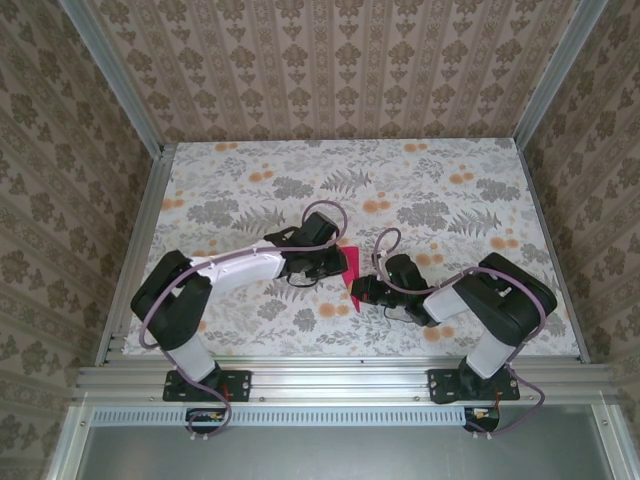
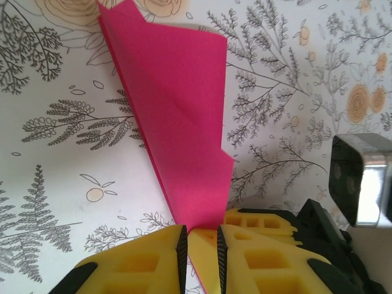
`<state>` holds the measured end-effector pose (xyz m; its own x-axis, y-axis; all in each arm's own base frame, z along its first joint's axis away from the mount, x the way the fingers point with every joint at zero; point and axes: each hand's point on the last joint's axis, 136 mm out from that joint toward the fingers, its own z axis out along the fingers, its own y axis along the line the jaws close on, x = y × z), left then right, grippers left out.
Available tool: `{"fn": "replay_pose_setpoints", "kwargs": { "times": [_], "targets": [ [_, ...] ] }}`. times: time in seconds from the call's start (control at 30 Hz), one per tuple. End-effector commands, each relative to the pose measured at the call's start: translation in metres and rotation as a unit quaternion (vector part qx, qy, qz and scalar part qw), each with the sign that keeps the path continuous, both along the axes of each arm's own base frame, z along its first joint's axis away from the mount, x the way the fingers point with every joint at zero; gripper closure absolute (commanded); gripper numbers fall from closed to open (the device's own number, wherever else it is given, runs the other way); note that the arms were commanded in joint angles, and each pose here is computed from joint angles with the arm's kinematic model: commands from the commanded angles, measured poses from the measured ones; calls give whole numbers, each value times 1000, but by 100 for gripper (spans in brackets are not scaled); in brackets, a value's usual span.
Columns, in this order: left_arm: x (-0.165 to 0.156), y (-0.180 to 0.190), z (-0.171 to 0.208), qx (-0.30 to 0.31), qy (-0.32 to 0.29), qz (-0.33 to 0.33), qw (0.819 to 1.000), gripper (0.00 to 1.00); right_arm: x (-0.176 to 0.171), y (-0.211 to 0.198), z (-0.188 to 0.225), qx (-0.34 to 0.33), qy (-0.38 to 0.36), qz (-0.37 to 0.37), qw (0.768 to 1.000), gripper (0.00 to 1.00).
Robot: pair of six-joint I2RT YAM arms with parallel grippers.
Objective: Fold a paper plane with a square sheet of paper (pick it up from the middle)
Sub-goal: Fold the wing for the fifth time at the center of the table.
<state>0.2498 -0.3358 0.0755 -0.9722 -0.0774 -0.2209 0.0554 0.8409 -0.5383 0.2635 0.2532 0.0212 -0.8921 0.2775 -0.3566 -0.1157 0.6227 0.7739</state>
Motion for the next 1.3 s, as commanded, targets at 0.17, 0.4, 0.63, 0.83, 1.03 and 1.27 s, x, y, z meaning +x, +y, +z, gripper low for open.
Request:
{"fn": "replay_pose_setpoints", "kwargs": {
  "times": [0.17,0.4,0.63,0.83,1.03,1.27],
  "targets": [
    [9,-25,-10,-17,0,-21,1000,77,-5,-5,-16,27,48,-19,998,100],
    [19,-32,-22,-25,4,-18,1000,77,-6,-7,-18,20,49,-18,998,100],
    [18,-31,-35,-10,13,-25,1000,77,-7,-8,-19,19,52,-22,998,96],
    [15,-31,-49,0,22,-34,999,78,-8,-14,-16,-3,51,-26,998,88],
    [13,-31,-54,5,27,-40,999,78,-12,-26,-15,-44,59,-36,997,74],
    [13,-33,-52,6,24,-47,999,78,-19,-39,-8,-110,62,-20,992,71]
  ]
}}
